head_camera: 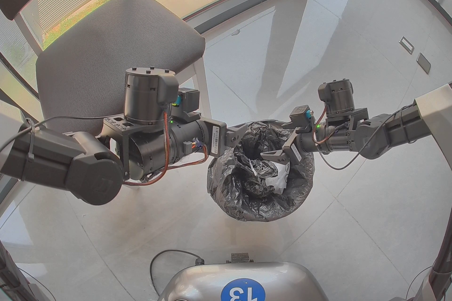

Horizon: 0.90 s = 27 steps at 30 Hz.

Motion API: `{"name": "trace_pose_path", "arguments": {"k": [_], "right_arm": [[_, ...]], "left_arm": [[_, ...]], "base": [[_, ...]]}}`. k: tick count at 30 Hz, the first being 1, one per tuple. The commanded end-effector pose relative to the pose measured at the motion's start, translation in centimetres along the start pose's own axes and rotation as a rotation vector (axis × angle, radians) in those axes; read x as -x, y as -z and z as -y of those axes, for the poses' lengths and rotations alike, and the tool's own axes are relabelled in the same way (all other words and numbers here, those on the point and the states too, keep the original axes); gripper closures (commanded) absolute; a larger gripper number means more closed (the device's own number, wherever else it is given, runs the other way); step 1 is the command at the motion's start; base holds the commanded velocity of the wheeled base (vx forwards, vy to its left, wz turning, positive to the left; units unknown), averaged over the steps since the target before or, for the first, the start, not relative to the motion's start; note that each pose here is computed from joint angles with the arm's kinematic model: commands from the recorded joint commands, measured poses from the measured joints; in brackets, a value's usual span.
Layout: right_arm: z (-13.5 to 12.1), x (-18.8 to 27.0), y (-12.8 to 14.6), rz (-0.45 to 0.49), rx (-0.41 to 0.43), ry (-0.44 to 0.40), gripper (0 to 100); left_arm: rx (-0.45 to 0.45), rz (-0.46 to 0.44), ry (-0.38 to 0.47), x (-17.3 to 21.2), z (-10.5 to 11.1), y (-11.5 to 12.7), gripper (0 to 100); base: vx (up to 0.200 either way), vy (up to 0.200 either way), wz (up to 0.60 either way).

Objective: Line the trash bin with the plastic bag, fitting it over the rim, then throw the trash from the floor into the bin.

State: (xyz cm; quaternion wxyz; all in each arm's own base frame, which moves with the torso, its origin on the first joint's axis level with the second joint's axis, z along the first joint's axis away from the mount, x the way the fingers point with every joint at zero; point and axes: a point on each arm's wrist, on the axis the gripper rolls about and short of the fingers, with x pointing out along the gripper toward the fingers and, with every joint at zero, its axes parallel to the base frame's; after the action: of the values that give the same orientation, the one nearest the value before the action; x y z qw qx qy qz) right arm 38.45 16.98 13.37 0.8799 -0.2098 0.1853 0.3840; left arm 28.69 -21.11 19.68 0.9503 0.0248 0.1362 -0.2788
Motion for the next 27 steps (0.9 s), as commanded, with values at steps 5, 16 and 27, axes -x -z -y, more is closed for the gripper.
{"name": "trace_pose_path", "arguments": {"k": [5, 16, 27], "right_arm": [[1.1, 4.7, -1.8, 0.060, -0.008, 0.075, 0], [0.1, 11.8, -2.2, 0.069, -0.160, 0.215, 0], [-1.8, 19.3, 1.0, 0.007, -0.211, 0.427, 0]], "left_arm": [[0.002, 0.003, -0.012, -0.1, -0.4, 0.0, 0], [-0.080, -0.062, -0.007, 0.5, -0.3, 1.4, 0], [-0.170, -0.175, -0.066, 5.5, -0.9, 0.7, 0]], "base": [[0.000, 0.000, 0.00], [0.000, 0.000, 0.00], [0.000, 0.000, 0.00]]}}
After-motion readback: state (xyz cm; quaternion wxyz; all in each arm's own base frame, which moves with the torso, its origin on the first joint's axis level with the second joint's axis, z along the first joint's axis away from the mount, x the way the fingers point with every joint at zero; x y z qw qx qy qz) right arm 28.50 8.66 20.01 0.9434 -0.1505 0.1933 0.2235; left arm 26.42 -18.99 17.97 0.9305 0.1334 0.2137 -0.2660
